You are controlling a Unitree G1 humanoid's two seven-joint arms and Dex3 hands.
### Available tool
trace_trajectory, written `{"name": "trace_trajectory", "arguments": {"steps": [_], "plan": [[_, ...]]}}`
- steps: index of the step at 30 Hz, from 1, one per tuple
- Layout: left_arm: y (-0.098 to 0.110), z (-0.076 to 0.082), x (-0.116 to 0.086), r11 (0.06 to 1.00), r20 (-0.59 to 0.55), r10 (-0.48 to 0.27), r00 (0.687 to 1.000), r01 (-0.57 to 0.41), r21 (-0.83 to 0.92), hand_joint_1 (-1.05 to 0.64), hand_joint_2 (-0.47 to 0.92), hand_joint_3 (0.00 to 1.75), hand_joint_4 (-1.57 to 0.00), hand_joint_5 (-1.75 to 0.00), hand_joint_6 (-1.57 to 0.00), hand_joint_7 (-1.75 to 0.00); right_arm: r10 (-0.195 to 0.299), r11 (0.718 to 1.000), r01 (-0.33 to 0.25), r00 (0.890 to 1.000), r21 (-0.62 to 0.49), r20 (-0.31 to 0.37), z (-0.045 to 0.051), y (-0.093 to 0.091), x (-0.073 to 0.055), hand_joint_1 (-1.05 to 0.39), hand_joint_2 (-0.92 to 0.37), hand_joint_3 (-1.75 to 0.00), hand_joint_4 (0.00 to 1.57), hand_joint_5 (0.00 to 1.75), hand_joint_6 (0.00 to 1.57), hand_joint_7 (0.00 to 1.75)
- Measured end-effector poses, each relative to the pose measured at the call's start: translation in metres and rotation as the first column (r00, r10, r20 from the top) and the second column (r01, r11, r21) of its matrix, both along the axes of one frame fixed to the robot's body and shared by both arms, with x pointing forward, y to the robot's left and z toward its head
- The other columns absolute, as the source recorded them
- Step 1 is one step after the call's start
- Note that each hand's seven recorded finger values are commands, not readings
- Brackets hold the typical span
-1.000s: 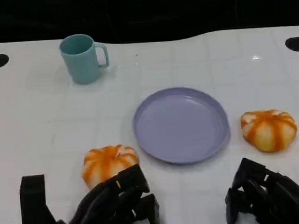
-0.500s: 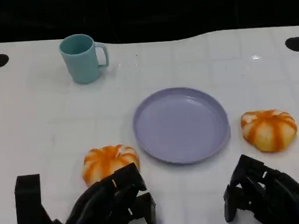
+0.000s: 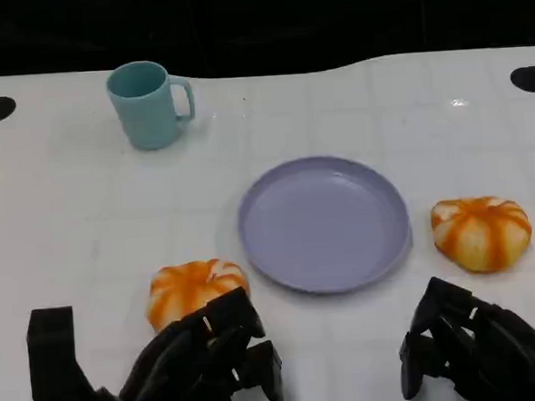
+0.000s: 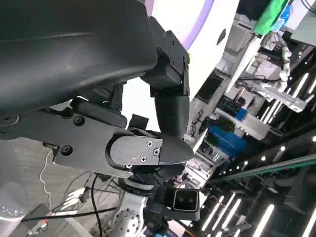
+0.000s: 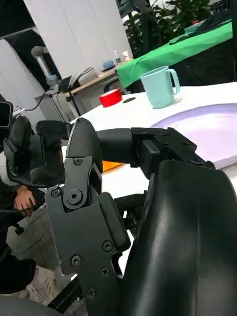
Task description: Grasp the bread from the table and place it into the plate.
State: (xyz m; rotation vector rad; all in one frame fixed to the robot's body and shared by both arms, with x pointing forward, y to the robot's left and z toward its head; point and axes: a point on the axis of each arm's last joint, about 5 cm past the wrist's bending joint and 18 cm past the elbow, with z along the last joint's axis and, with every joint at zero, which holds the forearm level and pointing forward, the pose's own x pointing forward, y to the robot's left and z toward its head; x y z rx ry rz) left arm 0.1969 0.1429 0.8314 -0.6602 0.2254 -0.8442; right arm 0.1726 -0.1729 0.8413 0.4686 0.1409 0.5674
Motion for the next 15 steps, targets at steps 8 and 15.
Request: {"name": "trace_trajectory", "arguments": {"steps": [8,15], "plan": [[0.0002,0.0002,0.0001,1.000,0.006,0.007,1.000,-0.007,0.002,-0.63,0.92,0.30,-0.57,-1.75,-0.41,-1.58,0.007,1.000,-0.007,1.000,0.001,0.007,0.0018,-0.0006,0.0010,-0.51,-0.92,-0.43,0.57,1.75,0.43,1.53],[0.0005,0.0003,0.0002,1.000,0.009,0.011,1.000,-0.011,0.002,-0.64,0.92,0.29,-0.59,-1.75,-0.43,-1.59,0.008,1.000,-0.008,1.000,0.000,0.006,0.0017,-0.0005,0.0013,-0.53,-0.92,-0.42,0.56,1.75,0.43,1.53]]}}
